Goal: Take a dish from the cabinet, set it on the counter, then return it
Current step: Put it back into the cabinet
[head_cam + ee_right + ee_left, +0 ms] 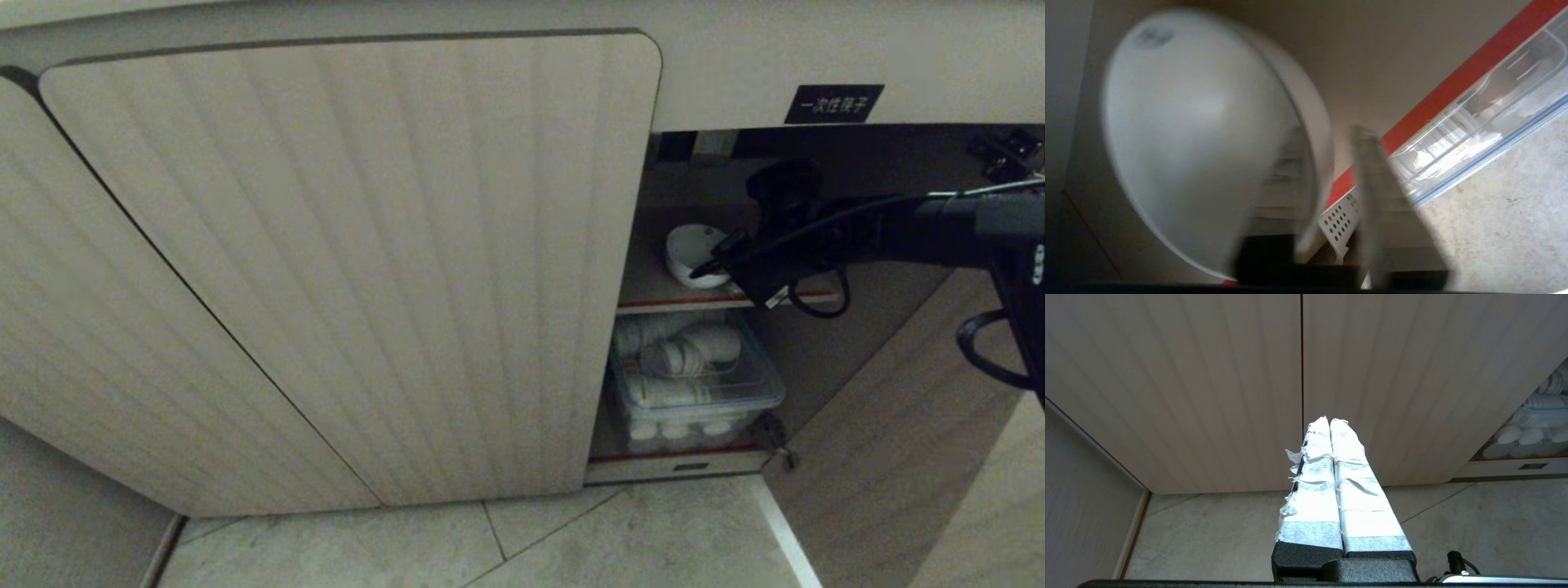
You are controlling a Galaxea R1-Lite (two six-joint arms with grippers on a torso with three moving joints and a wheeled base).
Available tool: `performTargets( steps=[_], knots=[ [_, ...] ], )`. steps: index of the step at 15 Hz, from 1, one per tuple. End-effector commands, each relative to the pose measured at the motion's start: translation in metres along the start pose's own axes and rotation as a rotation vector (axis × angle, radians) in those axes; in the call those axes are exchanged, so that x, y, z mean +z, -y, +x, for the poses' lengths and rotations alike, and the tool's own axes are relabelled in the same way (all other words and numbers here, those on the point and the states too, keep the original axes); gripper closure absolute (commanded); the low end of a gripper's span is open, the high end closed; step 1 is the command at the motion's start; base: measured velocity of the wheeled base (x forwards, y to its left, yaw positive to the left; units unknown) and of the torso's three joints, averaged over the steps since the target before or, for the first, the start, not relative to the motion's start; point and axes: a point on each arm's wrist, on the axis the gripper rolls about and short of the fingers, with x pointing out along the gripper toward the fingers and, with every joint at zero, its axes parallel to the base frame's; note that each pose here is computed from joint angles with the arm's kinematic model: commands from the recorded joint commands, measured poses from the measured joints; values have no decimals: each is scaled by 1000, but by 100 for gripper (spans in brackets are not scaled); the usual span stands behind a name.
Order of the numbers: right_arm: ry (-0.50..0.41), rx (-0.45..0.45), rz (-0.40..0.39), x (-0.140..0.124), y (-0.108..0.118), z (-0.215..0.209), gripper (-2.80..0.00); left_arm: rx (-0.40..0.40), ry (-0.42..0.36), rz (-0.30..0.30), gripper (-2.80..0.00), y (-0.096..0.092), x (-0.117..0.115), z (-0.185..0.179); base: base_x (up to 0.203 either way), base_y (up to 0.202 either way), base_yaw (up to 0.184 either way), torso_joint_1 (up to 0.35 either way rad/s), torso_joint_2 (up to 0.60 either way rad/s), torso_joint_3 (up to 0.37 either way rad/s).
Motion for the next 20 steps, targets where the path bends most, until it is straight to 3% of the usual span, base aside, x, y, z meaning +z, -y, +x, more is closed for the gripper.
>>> performTargets(
  steps=[1, 11, 16, 20],
  knots=[
    [-2, -3, 5, -1, 0, 0, -280, 0, 0, -1, 0, 0, 0, 0, 0, 0, 0, 0, 0, 0],
    [33, -15, 8, 0, 0, 1, -280, 1, 1, -1, 0, 0, 0, 0, 0, 0, 0, 0, 0, 0],
    [92, 3, 13, 4, -4, -1, -280, 0, 1, -1, 0, 0, 0, 0, 0, 0, 0, 0, 0, 0],
    [128, -5, -29, 5, -5, -3, -280, 0, 1, -1, 0, 0, 0, 0, 0, 0, 0, 0, 0, 0]
  ],
)
